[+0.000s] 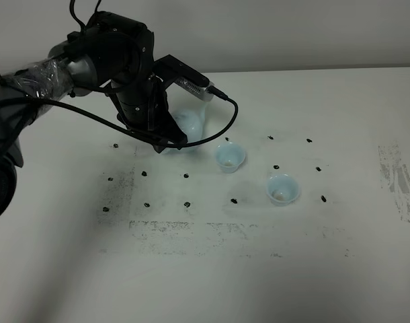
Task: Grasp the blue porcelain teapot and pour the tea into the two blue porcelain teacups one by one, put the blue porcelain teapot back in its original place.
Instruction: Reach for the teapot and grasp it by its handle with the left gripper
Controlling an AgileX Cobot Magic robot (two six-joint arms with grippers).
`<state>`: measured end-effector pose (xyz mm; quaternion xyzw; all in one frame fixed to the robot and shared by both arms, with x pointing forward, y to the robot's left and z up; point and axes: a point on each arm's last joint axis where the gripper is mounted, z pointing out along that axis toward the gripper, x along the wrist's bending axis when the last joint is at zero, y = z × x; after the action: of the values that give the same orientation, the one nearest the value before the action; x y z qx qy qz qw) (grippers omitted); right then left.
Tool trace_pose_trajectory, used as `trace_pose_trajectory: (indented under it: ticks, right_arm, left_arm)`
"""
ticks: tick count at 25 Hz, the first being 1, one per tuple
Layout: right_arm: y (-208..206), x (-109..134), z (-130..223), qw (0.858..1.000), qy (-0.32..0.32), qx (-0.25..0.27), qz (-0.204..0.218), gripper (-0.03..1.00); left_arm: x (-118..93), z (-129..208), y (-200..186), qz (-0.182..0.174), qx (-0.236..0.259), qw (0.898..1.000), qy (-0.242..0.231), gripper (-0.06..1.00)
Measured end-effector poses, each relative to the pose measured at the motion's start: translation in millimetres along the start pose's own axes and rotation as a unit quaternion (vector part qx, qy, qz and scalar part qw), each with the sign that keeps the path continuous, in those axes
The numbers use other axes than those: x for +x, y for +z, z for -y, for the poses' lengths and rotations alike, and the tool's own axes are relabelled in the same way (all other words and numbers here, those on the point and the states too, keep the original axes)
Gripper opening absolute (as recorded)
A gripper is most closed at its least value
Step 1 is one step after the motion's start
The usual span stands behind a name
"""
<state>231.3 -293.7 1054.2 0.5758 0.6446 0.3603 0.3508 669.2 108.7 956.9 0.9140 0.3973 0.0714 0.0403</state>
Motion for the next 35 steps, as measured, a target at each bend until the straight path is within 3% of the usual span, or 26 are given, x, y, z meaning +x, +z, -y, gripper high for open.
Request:
trace_pose_trajectory:
  ticks: [13, 35]
  right_arm:
    - [0.0, 0.0, 0.0, 1.0, 0.0, 0.0, 0.0, 0.56]
    - [0.0, 0.0, 0.0, 1.0, 0.0, 0.0, 0.0, 0.56]
  left_arm:
    - [-0.7, 1.2, 8.8, 0.004, 0.014, 1.0, -0.001, 0.4]
    - [1.2, -5.0, 8.8, -0.007, -0.02, 1.0, -0.006, 0.4]
